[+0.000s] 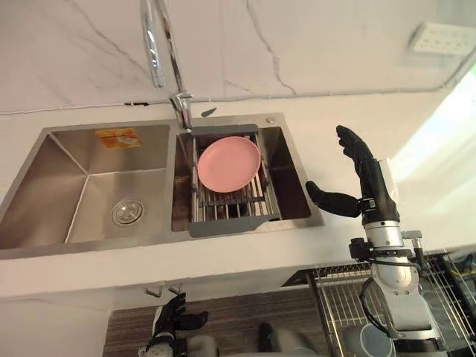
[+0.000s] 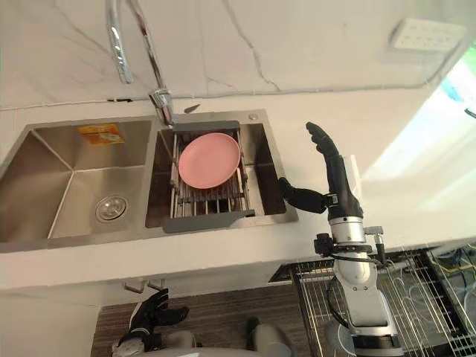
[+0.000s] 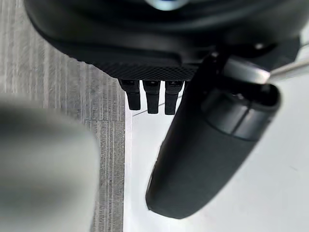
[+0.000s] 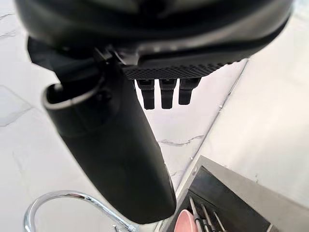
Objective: Walk over to the sink, pick up the cup, carry it to the dishwasher, place the cup inside the dishwasher, then close the dishwasher door
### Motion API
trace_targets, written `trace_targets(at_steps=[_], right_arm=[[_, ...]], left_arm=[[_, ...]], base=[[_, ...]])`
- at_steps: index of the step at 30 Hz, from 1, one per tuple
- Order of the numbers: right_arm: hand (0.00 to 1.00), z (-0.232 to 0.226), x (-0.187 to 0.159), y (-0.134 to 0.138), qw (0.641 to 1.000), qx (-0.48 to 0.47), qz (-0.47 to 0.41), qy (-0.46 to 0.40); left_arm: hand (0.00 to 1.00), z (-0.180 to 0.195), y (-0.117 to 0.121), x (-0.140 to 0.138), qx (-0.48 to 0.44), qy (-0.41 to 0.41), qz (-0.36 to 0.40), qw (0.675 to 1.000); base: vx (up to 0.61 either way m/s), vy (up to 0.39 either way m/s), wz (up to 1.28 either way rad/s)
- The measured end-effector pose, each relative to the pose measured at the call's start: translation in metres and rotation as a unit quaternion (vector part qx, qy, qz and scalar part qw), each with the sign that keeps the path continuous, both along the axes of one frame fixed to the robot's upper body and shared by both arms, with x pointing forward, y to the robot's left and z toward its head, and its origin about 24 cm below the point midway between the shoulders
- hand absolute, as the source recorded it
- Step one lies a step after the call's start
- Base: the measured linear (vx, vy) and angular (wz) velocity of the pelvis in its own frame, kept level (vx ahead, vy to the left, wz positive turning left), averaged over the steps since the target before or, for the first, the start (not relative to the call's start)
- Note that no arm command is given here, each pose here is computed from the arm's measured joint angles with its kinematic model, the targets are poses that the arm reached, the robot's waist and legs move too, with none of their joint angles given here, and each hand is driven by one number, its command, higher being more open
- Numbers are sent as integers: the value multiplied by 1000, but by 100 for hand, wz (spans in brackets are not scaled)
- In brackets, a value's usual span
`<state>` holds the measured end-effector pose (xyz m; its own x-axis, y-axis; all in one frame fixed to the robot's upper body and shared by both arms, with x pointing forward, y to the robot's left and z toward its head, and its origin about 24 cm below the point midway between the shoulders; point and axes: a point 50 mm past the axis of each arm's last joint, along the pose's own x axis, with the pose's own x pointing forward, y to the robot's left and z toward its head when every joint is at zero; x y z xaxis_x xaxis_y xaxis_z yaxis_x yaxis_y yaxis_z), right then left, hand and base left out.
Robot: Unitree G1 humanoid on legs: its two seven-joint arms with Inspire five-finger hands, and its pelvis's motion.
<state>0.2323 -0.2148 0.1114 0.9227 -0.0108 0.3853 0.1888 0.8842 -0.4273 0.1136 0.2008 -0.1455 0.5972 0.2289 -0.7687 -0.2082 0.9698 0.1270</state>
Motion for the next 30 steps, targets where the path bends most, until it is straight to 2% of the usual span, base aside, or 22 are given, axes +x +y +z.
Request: trace_targets(at_steps=[14, 15, 23, 30], right_arm=[[90, -26, -8, -8, 997, -43, -6, 65], [90, -35, -7, -13, 993, -67, -8, 93], [90, -37, -7, -11, 993, -65, -13, 95], [90, -43, -5, -12, 990, -75, -59, 103]], left_arm=[[90, 5, 30, -18, 51, -1, 43, 998], [90, 6, 32, -23, 55, -6, 46, 997], [90, 5, 31, -27, 53, 2, 47, 998], [90, -3, 27, -38, 33, 32, 35, 998]], base=[[-4, 65, 13], [5, 5, 3], [-1, 0, -7], [-41, -8, -3]])
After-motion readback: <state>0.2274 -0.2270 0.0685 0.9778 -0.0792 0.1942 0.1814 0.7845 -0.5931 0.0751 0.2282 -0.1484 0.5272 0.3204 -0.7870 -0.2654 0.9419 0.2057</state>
